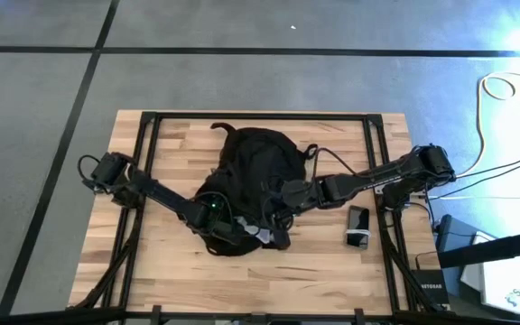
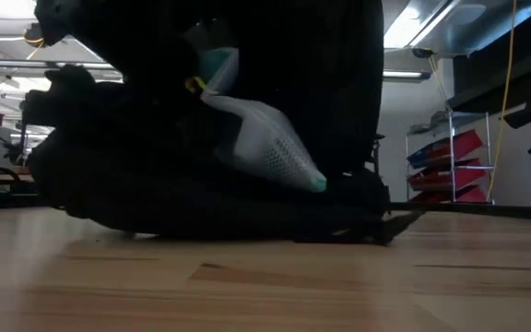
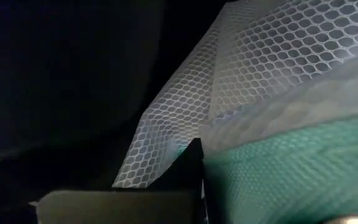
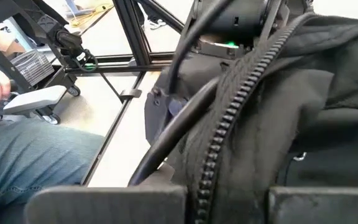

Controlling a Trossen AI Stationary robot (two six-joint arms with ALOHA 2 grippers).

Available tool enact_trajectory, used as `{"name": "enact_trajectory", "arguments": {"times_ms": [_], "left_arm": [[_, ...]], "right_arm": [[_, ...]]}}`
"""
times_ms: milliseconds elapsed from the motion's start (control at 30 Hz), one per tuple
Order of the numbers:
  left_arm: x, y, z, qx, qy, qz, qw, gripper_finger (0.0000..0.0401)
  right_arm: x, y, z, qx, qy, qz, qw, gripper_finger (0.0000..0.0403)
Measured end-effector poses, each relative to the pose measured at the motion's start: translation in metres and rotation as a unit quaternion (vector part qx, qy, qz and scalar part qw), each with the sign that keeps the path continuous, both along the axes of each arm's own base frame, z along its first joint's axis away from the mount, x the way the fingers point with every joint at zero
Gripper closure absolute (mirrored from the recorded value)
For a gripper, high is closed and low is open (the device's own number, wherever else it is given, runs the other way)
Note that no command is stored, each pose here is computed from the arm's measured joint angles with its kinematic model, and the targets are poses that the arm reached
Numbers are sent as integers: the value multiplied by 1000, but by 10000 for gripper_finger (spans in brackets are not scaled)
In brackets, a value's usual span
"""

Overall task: Unpack backpack
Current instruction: Put the transparent zipper bag into the black backpack

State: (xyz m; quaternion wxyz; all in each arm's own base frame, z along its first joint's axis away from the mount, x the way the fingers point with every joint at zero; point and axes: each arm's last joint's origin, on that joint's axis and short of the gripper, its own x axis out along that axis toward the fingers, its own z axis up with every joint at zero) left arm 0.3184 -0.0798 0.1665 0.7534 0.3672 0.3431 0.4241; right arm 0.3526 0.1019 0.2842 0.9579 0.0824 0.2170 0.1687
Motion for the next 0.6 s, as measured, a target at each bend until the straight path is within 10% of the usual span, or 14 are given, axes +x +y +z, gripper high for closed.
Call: {"name": "enact_trajectory", "arguments": {"times_ms": [233,600], "left_arm": [[-10,-27,29,-120,-47,-80,988,302],[-36,-51,82,-299,-87,-221,924,88]], "right_arm": [[-2,2,-1,-5,12,-1,1000,402],[-2,-4,-6,-35,28,-57,997,402]]}}
